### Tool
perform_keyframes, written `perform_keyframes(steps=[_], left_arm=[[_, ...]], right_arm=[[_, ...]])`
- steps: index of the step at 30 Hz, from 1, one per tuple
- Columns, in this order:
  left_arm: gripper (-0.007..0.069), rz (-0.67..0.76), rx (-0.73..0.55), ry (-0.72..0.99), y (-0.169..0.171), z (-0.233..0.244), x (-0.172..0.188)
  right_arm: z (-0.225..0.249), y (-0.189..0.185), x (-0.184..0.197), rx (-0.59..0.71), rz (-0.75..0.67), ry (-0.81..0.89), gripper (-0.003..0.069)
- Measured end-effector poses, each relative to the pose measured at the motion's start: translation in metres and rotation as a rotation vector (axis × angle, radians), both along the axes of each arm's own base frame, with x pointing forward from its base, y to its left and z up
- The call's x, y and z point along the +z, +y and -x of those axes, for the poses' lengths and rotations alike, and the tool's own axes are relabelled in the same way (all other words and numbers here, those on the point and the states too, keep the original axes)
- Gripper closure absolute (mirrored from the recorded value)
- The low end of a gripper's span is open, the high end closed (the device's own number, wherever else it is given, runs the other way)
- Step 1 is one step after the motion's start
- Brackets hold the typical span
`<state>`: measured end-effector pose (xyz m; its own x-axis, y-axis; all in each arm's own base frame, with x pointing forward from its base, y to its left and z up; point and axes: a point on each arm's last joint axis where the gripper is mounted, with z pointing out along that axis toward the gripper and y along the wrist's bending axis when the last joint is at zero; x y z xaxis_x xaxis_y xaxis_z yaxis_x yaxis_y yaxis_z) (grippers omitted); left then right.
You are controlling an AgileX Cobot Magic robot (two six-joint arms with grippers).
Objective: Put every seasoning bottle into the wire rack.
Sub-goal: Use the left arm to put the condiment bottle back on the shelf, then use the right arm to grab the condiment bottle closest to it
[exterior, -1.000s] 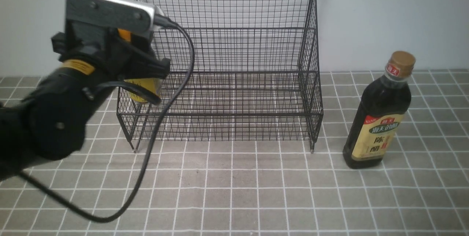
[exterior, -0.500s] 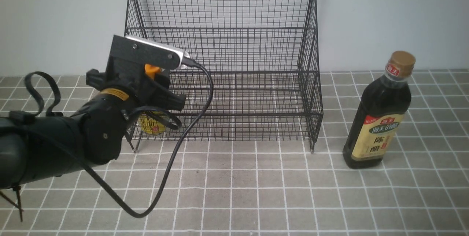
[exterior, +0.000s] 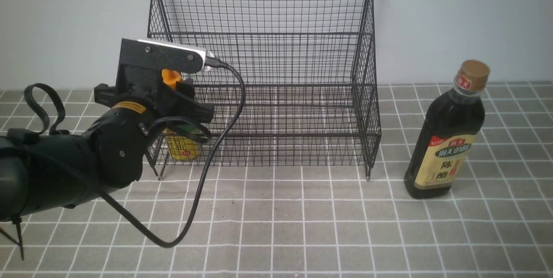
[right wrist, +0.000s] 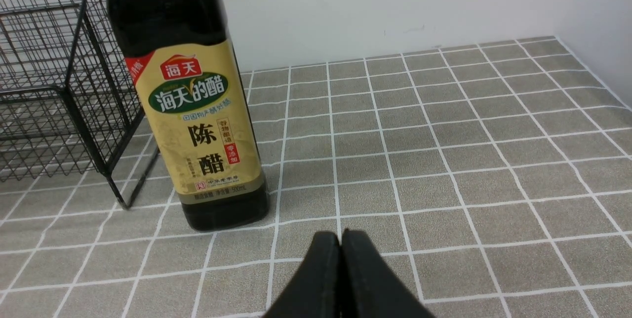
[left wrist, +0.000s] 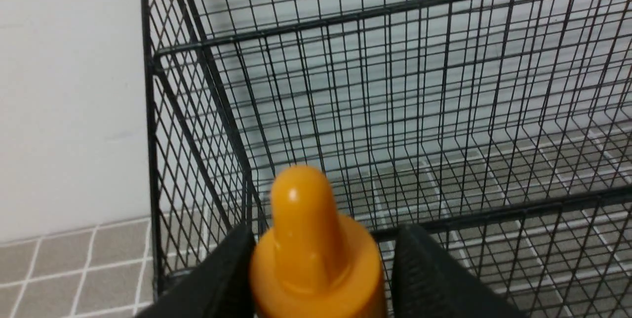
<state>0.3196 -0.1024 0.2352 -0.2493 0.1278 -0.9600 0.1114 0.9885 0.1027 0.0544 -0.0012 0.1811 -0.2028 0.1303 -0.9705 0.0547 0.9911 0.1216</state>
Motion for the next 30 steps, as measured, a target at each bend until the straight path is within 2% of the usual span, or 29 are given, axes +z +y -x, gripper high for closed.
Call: perform_keyframes(steps=[9, 12, 14, 15, 17, 19, 25, 30], left_arm=[[0.0295, 0.012, -0.049, -0.010, 0.003, 0.020, 0.034], [0.0342, 0.029, -0.090, 0.026, 0.008, 0.034, 0.050], [0.0424, 0.082, -0.124, 0.068, 0.015, 0.047, 0.062], [0.0432, 0.092, -0.133, 0.075, 0.016, 0.049, 0.065], [0.0538, 0.170, -0.174, 0.107, 0.024, 0.065, 0.079], [0.0600, 0.245, -0.221, 0.127, 0.033, 0.081, 0.093], [0.0632, 0.324, -0.357, 0.211, 0.051, 0.129, 0.115], [0.0632, 0.280, -0.396, 0.349, 0.063, 0.175, 0.118]], right_arm=[[0.000, 0.000, 0.000, 0.000, 0.000, 0.000, 0.0673], [0.000, 0.000, 0.000, 0.000, 0.000, 0.000, 0.0673], [0.000, 0.000, 0.000, 0.000, 0.000, 0.000, 0.0673], [0.000, 0.000, 0.000, 0.000, 0.000, 0.000, 0.0673], [0.000, 0.000, 0.000, 0.000, 0.000, 0.000, 0.0673], [0.000, 0.000, 0.000, 0.000, 0.000, 0.000, 0.0673], [0.000, 0.000, 0.000, 0.000, 0.000, 0.000, 0.0673], [0.000, 0.000, 0.000, 0.000, 0.000, 0.000, 0.0673]])
